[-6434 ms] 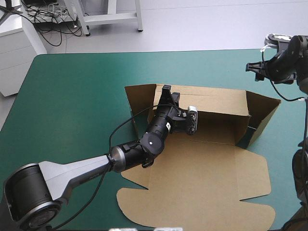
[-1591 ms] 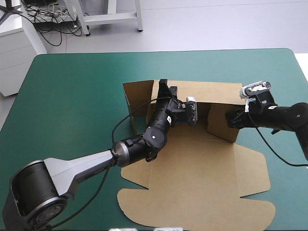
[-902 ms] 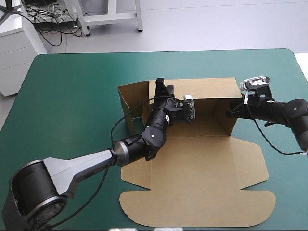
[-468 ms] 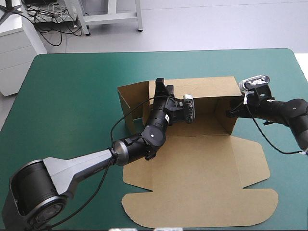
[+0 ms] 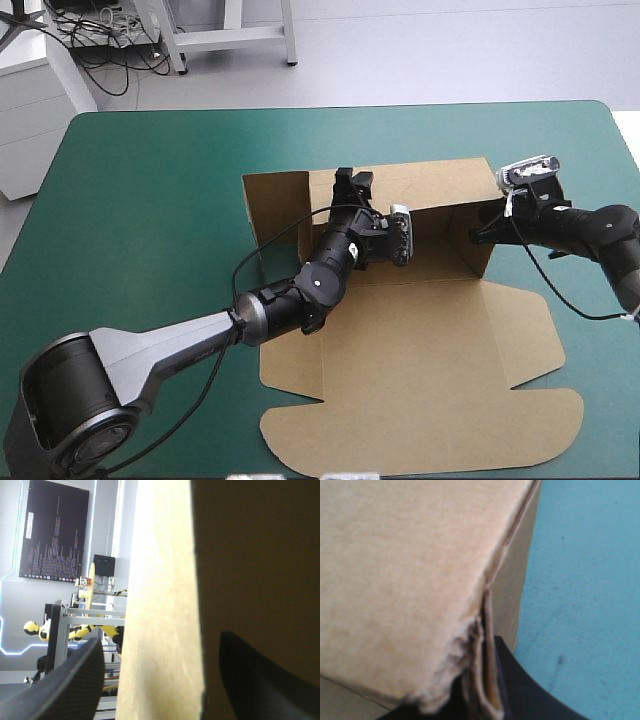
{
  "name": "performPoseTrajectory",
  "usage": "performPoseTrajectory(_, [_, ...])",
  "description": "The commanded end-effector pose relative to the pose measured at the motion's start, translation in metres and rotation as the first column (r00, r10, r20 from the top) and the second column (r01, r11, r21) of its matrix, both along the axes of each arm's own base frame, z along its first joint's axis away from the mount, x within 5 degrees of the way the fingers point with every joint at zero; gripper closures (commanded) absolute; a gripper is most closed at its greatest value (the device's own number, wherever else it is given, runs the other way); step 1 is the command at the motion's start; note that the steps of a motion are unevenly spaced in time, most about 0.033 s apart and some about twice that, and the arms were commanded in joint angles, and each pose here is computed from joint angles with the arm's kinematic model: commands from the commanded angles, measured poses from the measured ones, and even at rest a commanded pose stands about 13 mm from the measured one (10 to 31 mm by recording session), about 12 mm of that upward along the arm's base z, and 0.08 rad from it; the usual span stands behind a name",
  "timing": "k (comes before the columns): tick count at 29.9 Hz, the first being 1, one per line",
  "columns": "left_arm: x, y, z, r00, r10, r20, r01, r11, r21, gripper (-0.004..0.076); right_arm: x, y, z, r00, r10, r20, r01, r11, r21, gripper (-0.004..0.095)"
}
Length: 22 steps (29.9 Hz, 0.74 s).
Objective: Fold the box
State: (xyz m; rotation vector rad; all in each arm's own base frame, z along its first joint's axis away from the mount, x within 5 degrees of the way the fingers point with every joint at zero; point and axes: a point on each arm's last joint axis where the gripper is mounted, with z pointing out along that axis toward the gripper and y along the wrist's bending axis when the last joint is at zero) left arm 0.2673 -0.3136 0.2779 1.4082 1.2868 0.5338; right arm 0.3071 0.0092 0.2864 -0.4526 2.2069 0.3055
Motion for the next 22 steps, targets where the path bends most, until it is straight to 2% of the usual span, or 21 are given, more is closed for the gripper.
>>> performPoseTrajectory(1, [-0.007, -0.002, 0.026, 0.995, -0.069, 0.071, 0.071, 0.997, -0.026, 0.0198, 0.004, -0.001, 0.006, 0.999, -0.023, 0.030, 0.023, 1.000, -0.011, 0.0908])
performPoseTrajectory(4, [-0.011, -0.007, 0.025, 0.993, -0.109, 0.042, 0.111, 0.992, -0.051, 0.0212, 0.008, -0.001, -0.002, 0.999, -0.033, 0.002, 0.033, 0.999, -0.037, 0.0908])
performPoseTrajectory(7, [-0.022, -0.014, 0.027, 0.992, -0.117, 0.054, 0.120, 0.991, -0.054, 0.0223, 0.011, 0.003, -0.011, 0.998, -0.044, -0.038, 0.043, 0.999, -0.032, 0.0908])
performPoseTrajectory(14, [-0.054, -0.025, 0.039, 0.988, -0.034, 0.154, 0.045, 0.997, -0.068, 0.0265, 0.019, 0.003, -0.017, 0.995, -0.089, -0.050, 0.088, 0.996, -0.015, 0.0908])
performPoseTrajectory(19, [-0.079, -0.024, 0.064, 0.982, -0.058, 0.177, 0.085, 0.985, -0.148, 0.0331, 0.019, 0.004, -0.018, 0.995, -0.086, -0.058, 0.085, 0.996, -0.010, 0.0908])
performPoseTrajectory(22, [-0.092, -0.013, 0.090, 0.979, -0.048, 0.201, 0.094, 0.969, -0.228, 0.0417, 0.019, 0.004, -0.018, 0.991, -0.106, -0.076, 0.108, 0.994, 0.017, 0.0908])
